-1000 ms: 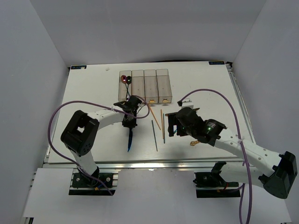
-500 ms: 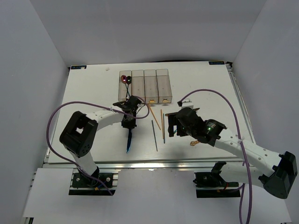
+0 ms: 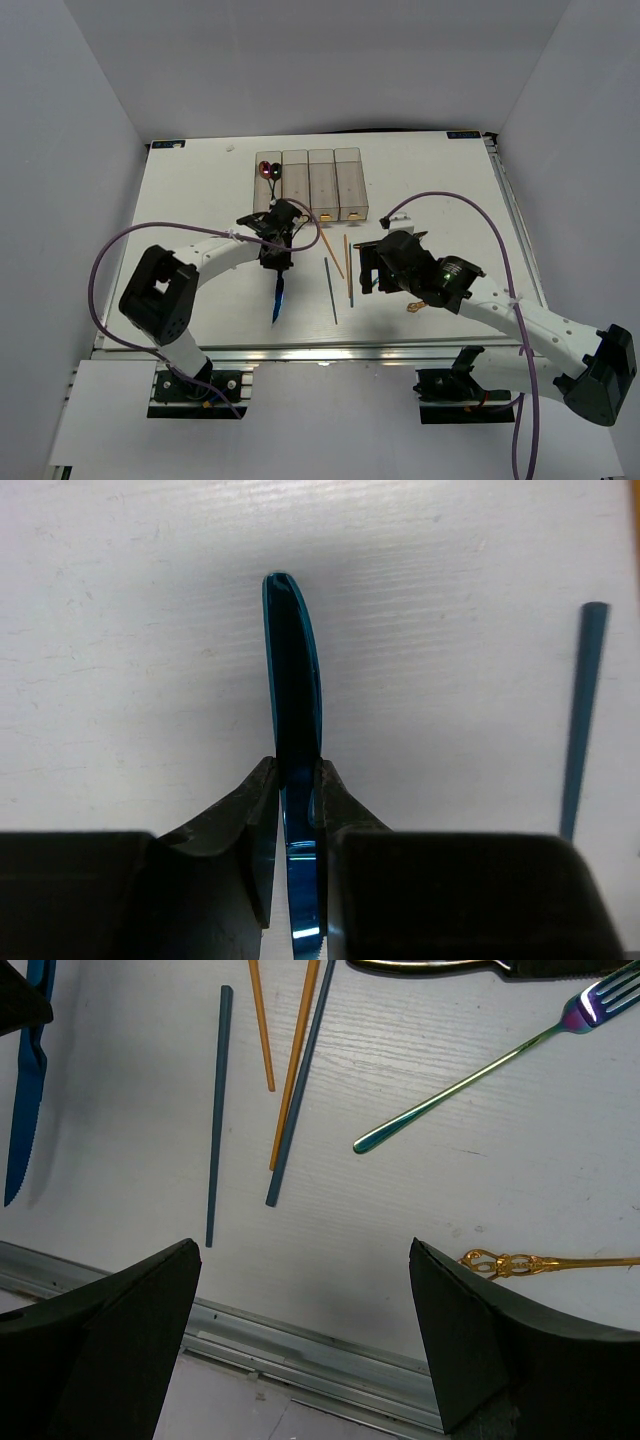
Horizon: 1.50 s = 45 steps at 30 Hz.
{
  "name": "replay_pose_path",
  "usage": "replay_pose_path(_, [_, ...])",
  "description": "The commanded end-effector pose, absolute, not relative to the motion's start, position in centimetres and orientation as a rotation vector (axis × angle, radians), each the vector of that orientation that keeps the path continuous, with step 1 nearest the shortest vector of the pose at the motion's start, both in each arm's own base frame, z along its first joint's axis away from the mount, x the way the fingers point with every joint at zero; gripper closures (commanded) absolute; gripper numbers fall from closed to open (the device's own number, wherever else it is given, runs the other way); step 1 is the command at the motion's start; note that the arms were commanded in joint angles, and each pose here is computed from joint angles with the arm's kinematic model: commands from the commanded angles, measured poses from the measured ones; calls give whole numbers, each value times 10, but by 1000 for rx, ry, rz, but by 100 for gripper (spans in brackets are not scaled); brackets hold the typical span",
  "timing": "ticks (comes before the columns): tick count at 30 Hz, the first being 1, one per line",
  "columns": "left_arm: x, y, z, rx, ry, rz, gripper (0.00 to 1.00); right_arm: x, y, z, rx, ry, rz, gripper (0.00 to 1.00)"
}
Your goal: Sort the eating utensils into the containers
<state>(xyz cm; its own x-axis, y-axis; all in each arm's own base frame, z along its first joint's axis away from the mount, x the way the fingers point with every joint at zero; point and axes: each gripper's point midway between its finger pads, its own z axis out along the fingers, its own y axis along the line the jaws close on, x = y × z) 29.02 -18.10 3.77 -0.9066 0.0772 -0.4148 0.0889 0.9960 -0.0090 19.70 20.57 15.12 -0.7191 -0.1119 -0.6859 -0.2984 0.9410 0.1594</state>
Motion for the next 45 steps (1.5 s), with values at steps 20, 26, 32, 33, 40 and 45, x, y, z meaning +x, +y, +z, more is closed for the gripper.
replay_pose_path(20, [382, -231, 171, 96, 2398, -156, 100, 210, 194, 167, -219, 2332, 302, 11])
replay_pose_path(26, [435, -240, 190, 73, 2336, -90, 100, 211, 184, 168, -190, 2332, 270, 11])
replay_pose_path(32, [484, -236, 209, 28, 2305, -69, 100, 210, 176, 162, -184, 2351, 230, 11])
replay_pose_path(33, [496, -237, 214, 17, 2290, -81, 100, 210, 175, 161, -183, 2354, 224, 11])
replay_pose_path(40, [537, -207, 216, -91, 2244, -102, 100, 209, 172, 149, -202, 2384, 183, 11])
replay_pose_path(45, [516, -217, 205, -91, 2284, -203, 100, 213, 173, 136, -185, 2404, 186, 11])
